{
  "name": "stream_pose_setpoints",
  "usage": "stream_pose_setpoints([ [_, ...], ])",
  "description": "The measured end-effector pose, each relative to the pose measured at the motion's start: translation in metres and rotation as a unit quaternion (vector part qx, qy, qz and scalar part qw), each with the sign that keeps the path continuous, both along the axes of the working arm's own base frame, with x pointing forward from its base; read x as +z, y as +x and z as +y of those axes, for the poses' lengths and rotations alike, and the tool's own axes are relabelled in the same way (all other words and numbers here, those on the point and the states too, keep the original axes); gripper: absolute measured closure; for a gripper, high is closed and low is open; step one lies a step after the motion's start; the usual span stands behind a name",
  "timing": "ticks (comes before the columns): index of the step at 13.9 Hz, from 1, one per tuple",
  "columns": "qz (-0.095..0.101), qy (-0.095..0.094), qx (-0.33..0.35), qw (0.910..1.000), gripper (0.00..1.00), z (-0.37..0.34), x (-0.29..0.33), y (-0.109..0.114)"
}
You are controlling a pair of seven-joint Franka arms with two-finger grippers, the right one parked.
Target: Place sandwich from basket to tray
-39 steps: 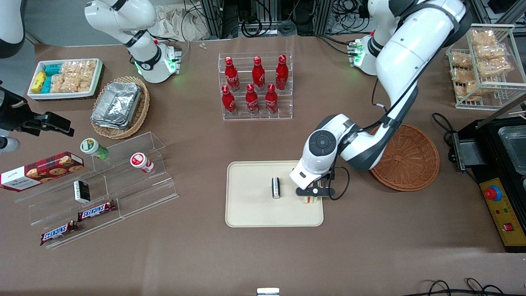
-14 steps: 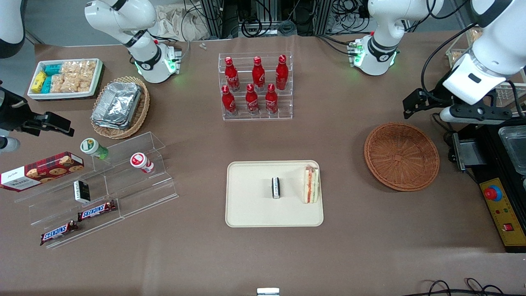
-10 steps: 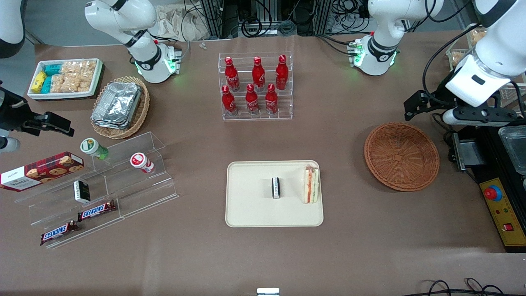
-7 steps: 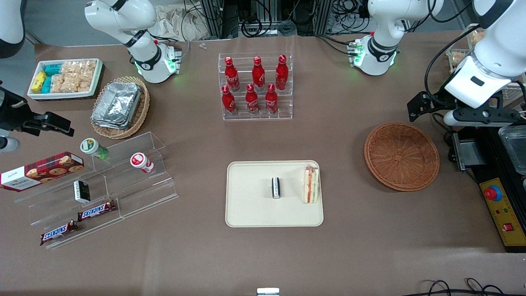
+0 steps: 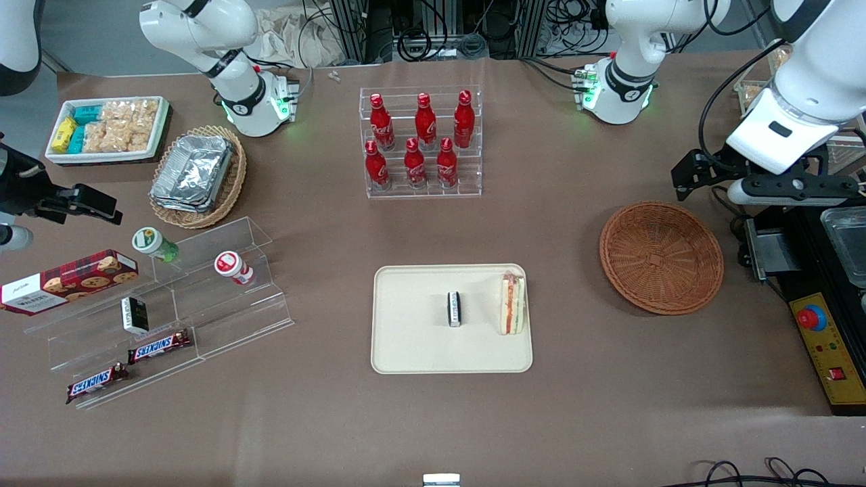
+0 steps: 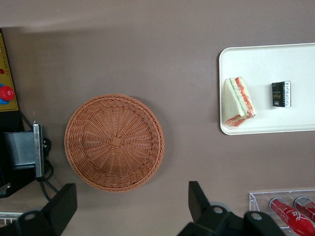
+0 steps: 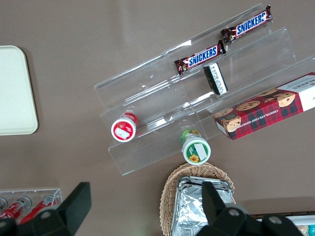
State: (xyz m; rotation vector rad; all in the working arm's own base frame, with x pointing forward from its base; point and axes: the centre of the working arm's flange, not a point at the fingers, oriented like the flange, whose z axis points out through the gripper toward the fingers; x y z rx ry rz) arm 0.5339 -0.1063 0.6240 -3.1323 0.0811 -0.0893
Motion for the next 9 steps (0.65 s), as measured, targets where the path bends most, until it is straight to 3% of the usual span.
stream_pose_setpoints([
  [9,0.010,0.004,-0.009,0.9999,0.00,-0.012,-0.007,0.013],
])
